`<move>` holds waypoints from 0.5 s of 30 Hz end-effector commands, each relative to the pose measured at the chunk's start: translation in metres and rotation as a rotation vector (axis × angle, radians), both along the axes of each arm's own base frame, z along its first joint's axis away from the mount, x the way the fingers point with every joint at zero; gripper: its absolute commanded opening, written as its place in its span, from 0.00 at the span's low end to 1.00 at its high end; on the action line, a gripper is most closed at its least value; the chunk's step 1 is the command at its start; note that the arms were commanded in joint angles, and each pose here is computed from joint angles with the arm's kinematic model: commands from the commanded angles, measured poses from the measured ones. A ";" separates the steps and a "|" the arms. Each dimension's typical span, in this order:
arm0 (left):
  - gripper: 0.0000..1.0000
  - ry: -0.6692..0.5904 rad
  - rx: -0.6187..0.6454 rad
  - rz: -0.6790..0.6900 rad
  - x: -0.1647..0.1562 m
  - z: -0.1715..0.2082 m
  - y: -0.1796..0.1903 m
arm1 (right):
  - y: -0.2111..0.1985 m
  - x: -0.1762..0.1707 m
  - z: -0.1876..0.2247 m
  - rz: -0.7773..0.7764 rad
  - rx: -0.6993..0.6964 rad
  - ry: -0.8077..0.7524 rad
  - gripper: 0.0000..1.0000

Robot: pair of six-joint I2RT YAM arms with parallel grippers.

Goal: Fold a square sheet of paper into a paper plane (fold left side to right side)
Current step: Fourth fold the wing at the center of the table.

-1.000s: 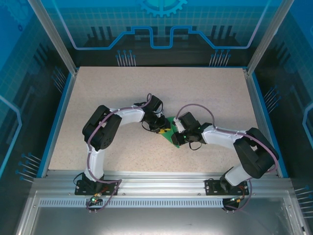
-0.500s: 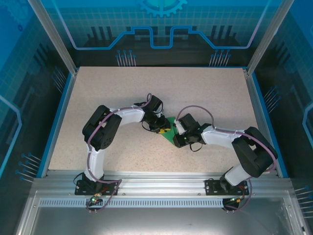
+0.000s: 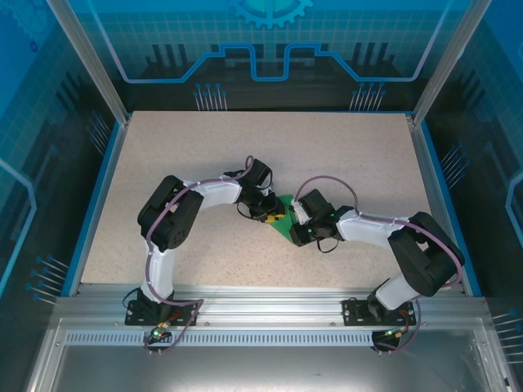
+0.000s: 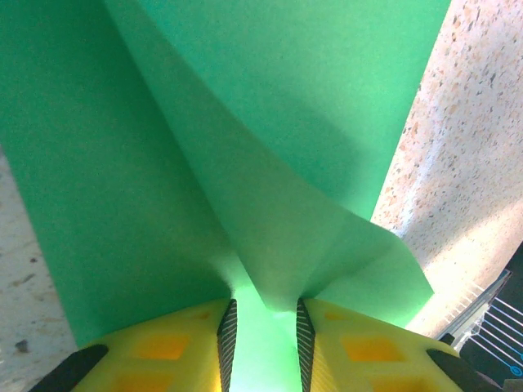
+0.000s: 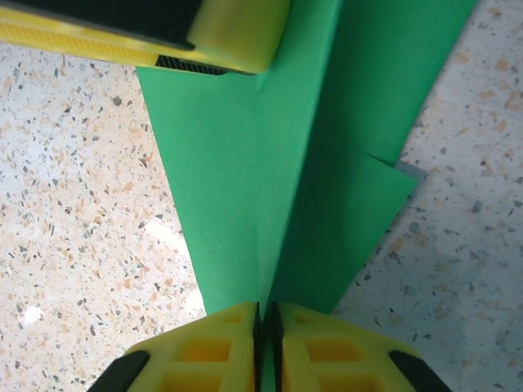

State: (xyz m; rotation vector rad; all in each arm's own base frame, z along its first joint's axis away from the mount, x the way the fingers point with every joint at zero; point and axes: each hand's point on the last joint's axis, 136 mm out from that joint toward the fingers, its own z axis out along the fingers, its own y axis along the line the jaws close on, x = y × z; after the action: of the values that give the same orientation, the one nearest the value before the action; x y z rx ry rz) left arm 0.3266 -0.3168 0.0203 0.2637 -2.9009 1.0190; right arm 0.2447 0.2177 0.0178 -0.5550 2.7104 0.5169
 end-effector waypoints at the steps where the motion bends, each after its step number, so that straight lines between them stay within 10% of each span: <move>1: 0.30 0.008 0.027 -0.005 -0.004 -0.004 0.002 | -0.001 0.000 0.005 0.000 0.015 0.001 0.19; 15: 0.31 -0.007 0.022 -0.007 -0.005 0.002 0.004 | 0.006 0.005 0.001 0.021 0.009 0.020 0.11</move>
State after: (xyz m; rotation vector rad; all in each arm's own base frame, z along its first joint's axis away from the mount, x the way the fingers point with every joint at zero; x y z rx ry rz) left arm 0.3267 -0.3167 0.0204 0.2637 -2.9014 1.0191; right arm 0.2509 0.2234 0.0218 -0.5747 2.7045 0.5213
